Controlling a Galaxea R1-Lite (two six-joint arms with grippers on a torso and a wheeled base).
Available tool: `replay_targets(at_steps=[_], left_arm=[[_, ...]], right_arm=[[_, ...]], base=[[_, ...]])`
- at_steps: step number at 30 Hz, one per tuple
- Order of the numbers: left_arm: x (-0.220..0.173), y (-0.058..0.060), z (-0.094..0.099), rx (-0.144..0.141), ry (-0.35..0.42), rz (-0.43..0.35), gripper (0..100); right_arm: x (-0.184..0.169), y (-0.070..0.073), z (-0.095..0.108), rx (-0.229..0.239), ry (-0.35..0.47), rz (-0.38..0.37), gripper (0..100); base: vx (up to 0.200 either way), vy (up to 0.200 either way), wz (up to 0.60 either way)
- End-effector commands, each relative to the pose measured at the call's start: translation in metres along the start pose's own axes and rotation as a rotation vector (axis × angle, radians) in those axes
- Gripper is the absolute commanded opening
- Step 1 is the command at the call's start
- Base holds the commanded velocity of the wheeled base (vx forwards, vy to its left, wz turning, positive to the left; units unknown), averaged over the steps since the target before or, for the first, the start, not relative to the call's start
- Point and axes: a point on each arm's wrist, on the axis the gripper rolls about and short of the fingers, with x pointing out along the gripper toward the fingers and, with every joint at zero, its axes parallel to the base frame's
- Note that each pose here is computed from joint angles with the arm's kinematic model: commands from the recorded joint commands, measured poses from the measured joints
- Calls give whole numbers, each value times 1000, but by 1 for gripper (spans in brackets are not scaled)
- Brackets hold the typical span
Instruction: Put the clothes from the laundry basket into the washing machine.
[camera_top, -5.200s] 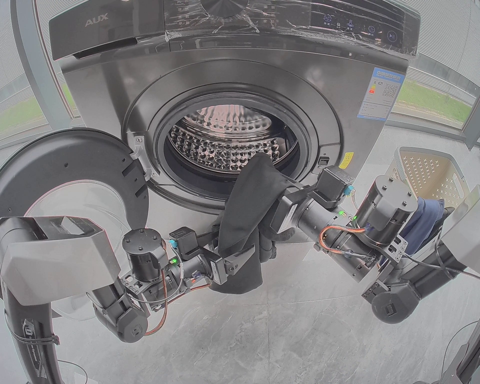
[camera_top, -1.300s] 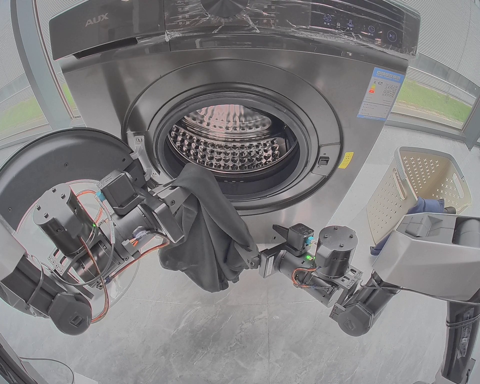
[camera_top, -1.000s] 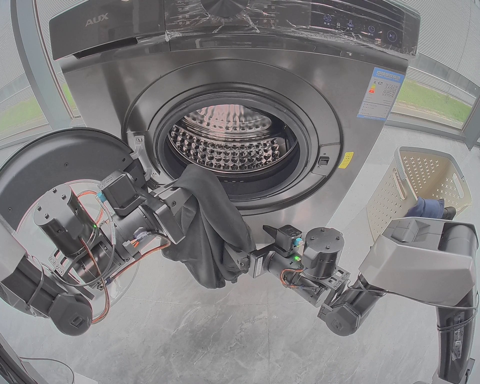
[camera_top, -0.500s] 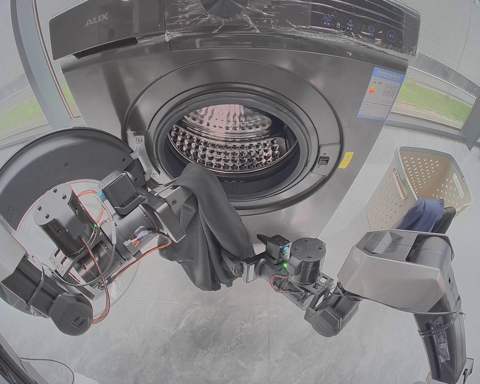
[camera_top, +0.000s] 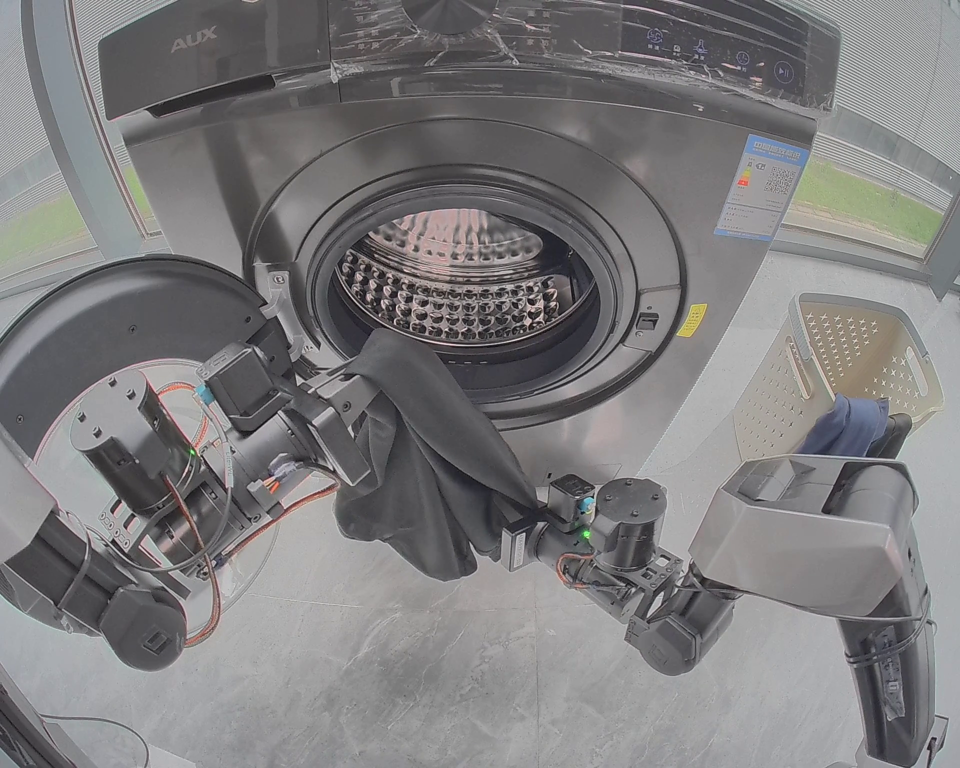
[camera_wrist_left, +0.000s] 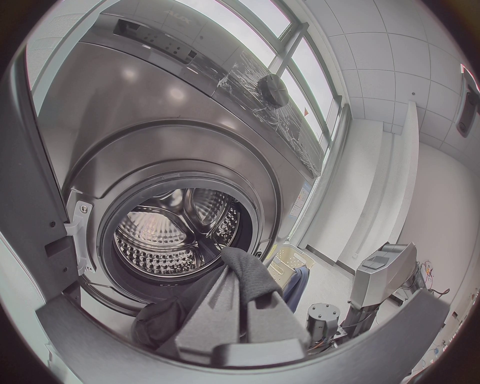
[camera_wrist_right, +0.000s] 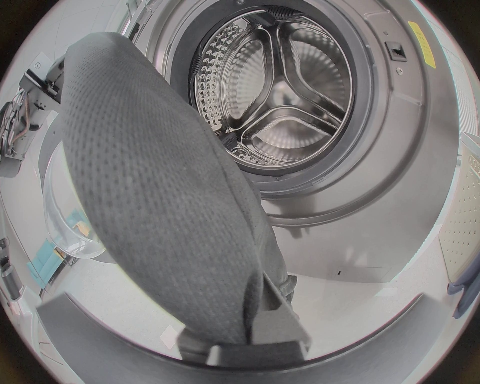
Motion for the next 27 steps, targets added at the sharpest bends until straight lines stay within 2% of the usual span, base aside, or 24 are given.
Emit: replay_targets(at_steps=[1, 6, 9, 10, 11, 15, 18, 22, 27], left_arm=[[0, 1, -4, -3, 12, 2, 0], [0, 3, -4, -2, 14, 10, 0], [-1, 8, -4, 1, 16, 24, 0], [-1, 8, -4, 1, 16, 24, 0], [-1, 11, -5, 4, 17, 34, 0], [-2, 14, -6, 5, 20, 46, 0], [-2, 15, -8, 5, 27, 47, 0], [-1, 16, -11, 5, 37, 51, 0], [-1, 18, -10, 8, 33, 57, 0]], right_arm=[[-26, -6, 33, 3, -25, -16, 0], [-62, -22, 64, -3, -40, -49, 0], [-80, -39, 85, -25, -76, -64, 0], [-80, -39, 85, -25, -76, -64, 0], [-89, -52, 99, -40, -109, -79, 0], [-99, -69, 117, -47, -163, -100, 0], [-101, -70, 124, -50, -195, -103, 0], [-103, -64, 135, -47, -250, -91, 0], [-104, -63, 166, -51, -361, -116, 0]], base=[[0, 0, 0], [0, 0, 0], [0, 0, 0], [0, 0, 0], [0, 0, 0], [0, 0, 0], [0, 0, 0], [0, 0, 0], [0, 0, 0]])
